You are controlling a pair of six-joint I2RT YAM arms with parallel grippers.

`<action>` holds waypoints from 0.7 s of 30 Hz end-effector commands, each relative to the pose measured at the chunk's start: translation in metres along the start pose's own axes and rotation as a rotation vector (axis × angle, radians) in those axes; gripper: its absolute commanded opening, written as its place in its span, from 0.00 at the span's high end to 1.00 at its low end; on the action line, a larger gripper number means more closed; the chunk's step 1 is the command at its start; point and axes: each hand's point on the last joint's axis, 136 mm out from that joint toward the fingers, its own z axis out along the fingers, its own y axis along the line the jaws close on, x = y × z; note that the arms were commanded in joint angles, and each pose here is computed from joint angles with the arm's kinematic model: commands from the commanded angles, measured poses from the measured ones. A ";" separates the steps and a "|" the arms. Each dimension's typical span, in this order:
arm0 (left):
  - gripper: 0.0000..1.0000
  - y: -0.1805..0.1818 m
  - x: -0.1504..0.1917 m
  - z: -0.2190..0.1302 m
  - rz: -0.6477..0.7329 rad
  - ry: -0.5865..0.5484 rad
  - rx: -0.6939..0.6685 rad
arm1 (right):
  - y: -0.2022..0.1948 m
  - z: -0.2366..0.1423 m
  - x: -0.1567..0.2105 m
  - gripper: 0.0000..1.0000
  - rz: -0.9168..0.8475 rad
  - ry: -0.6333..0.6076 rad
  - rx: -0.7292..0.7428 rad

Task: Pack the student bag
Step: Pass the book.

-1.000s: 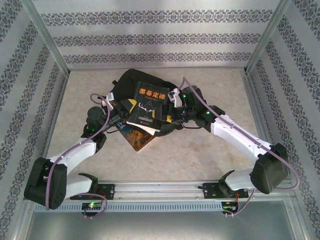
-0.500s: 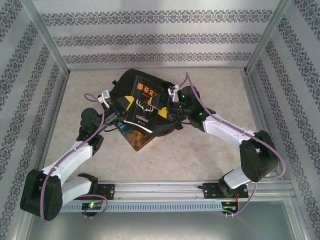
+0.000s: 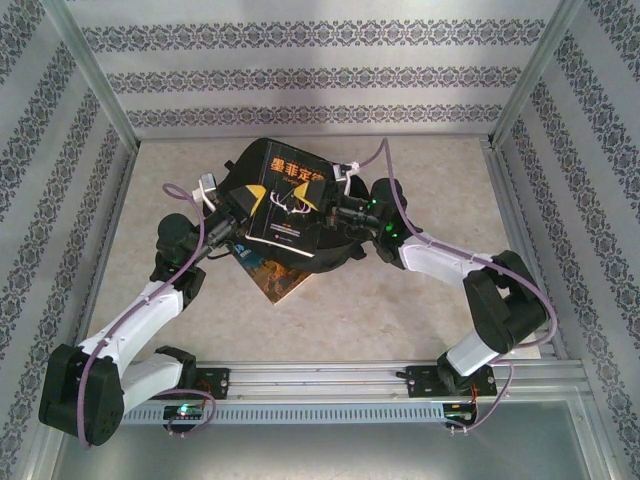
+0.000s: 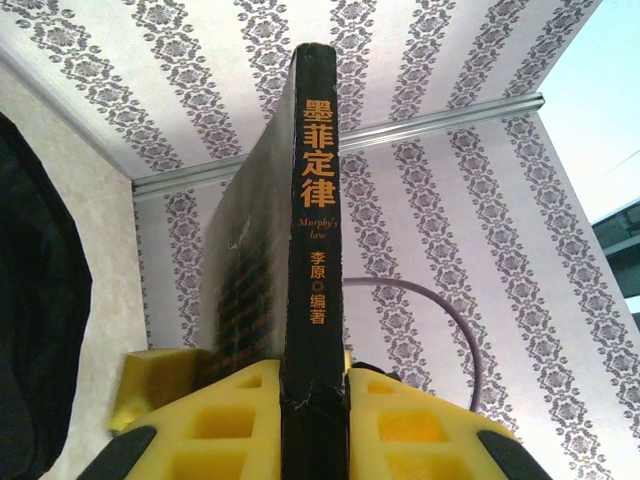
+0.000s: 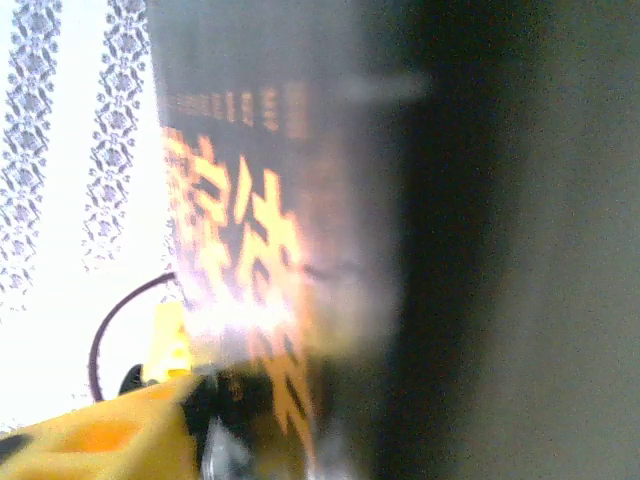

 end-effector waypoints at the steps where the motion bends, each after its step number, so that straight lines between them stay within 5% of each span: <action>1: 0.97 -0.020 0.010 -0.002 0.079 0.038 0.048 | 0.022 -0.013 0.003 0.66 -0.109 -0.010 -0.006; 3: 0.83 -0.014 0.017 0.000 0.102 0.085 0.027 | 0.014 -0.015 0.008 0.88 -0.141 0.025 0.070; 5: 0.67 -0.009 0.026 0.001 0.132 0.148 0.012 | 0.011 -0.020 0.012 0.98 -0.189 0.047 0.112; 8: 0.45 -0.005 0.041 0.003 0.175 0.253 0.017 | 0.012 -0.028 0.019 1.00 -0.227 0.103 0.127; 11: 0.35 -0.003 0.053 0.002 0.198 0.329 0.036 | 0.018 -0.031 0.031 1.00 -0.244 0.193 0.095; 21: 0.49 -0.010 0.072 -0.001 0.238 0.457 0.121 | 0.019 -0.042 0.061 1.00 -0.254 0.371 0.080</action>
